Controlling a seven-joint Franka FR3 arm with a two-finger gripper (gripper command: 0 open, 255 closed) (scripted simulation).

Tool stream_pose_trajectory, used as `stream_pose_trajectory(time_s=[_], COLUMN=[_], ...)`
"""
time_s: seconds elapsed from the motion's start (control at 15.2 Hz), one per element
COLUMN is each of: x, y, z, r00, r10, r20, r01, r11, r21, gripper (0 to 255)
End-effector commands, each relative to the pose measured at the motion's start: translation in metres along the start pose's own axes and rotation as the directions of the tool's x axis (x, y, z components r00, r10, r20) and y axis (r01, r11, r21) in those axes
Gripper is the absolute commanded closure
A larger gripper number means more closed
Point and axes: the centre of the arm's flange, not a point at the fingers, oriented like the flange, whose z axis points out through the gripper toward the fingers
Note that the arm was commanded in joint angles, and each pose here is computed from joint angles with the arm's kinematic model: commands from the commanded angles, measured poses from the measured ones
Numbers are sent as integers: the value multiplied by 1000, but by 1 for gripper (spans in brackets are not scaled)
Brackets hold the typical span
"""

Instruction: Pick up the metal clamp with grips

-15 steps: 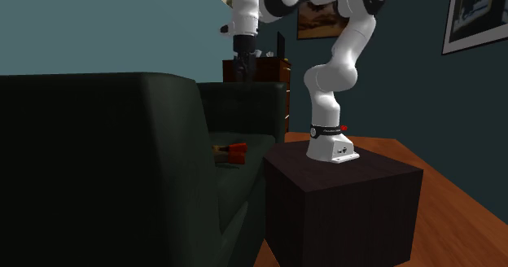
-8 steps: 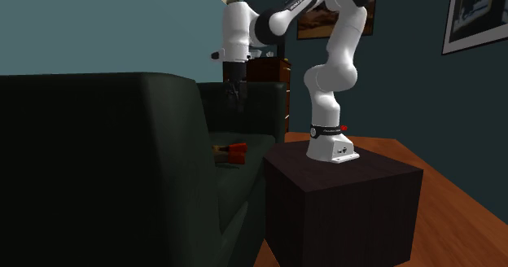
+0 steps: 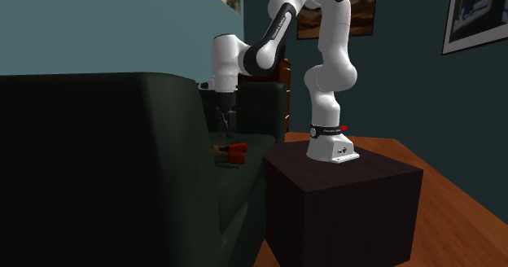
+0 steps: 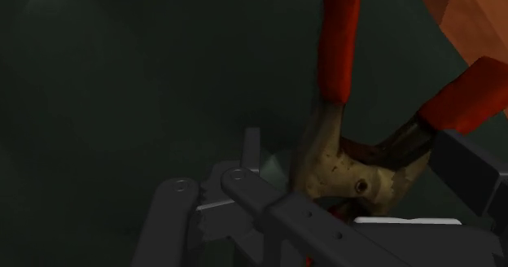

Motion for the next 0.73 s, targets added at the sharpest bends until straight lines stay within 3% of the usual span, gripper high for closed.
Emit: stream_pose_trajectory(time_s=[0.0,0.53,0.59,0.66], x=[2,2,2,2], y=[-1,-2,-2,-2], z=[14,43,43,43], r00=[1000,1000,1000,1000], r10=[-2,-2,-2,-2], r20=[-1,-1,-1,-1], r01=[2,2,2,2], r11=[1000,1000,1000,1000], r21=[1,1,1,1], gripper=[0,0,255,255])
